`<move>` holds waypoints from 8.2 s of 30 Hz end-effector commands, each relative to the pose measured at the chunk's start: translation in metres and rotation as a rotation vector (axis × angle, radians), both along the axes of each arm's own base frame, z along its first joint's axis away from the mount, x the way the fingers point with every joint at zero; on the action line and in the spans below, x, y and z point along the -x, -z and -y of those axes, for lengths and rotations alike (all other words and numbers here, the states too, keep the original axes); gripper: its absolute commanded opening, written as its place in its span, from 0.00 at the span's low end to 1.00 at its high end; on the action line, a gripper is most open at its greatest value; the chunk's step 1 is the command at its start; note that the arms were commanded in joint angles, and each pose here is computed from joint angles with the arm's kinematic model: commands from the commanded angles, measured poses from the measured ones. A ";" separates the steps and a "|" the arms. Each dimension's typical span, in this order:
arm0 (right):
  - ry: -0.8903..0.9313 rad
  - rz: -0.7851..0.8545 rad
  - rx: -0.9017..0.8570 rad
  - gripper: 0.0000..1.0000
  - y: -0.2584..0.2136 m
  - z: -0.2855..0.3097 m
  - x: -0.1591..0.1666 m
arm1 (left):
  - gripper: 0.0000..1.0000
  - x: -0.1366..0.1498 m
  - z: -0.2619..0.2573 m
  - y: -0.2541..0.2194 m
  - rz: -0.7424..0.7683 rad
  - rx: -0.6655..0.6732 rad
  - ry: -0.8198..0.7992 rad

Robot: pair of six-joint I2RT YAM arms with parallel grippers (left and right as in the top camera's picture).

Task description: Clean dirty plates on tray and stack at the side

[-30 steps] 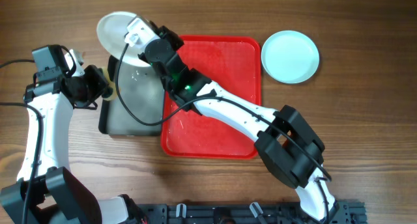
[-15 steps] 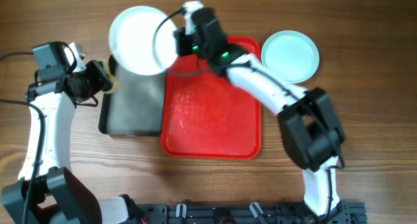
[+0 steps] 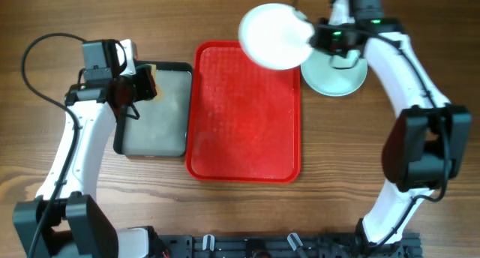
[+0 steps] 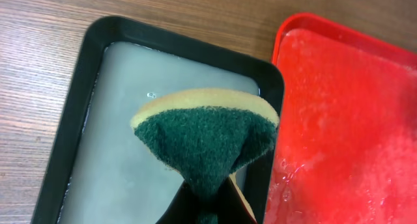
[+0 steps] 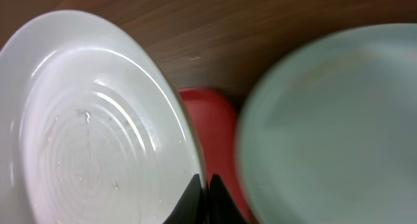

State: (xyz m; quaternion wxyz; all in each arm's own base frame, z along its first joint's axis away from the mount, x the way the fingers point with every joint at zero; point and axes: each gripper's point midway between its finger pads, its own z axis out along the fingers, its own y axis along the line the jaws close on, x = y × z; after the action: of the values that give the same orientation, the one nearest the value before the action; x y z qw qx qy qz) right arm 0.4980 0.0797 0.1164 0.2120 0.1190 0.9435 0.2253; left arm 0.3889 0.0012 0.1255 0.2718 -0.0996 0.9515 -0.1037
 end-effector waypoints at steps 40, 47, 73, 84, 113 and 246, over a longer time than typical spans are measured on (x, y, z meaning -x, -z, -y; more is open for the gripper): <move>0.303 -0.190 0.410 0.57 0.086 0.149 0.057 | 0.20 0.005 0.006 0.086 -0.219 -0.099 0.091; 0.186 -0.089 0.350 0.86 0.065 0.132 0.037 | 0.42 0.001 0.004 0.085 -0.200 -0.115 0.094; 0.074 0.034 0.171 0.99 0.043 0.097 0.016 | 1.00 0.002 0.004 0.085 -0.204 -0.115 0.093; 0.075 0.040 0.172 0.99 0.042 0.097 0.015 | 1.00 0.002 0.004 0.085 -0.204 -0.115 0.094; 0.078 0.483 0.202 1.00 -0.159 0.078 0.050 | 1.00 0.002 0.004 0.085 -0.204 -0.115 0.093; 0.223 1.101 0.481 1.00 -0.062 0.084 0.251 | 1.00 0.002 0.004 0.085 -0.204 -0.115 0.093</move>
State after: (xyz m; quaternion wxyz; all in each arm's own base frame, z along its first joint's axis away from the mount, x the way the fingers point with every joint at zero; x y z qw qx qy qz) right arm 0.2474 -0.0008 0.1757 0.7075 0.0189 0.7064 0.0106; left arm 0.3858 -0.0033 0.0431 0.1749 -0.0520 0.9817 -0.0543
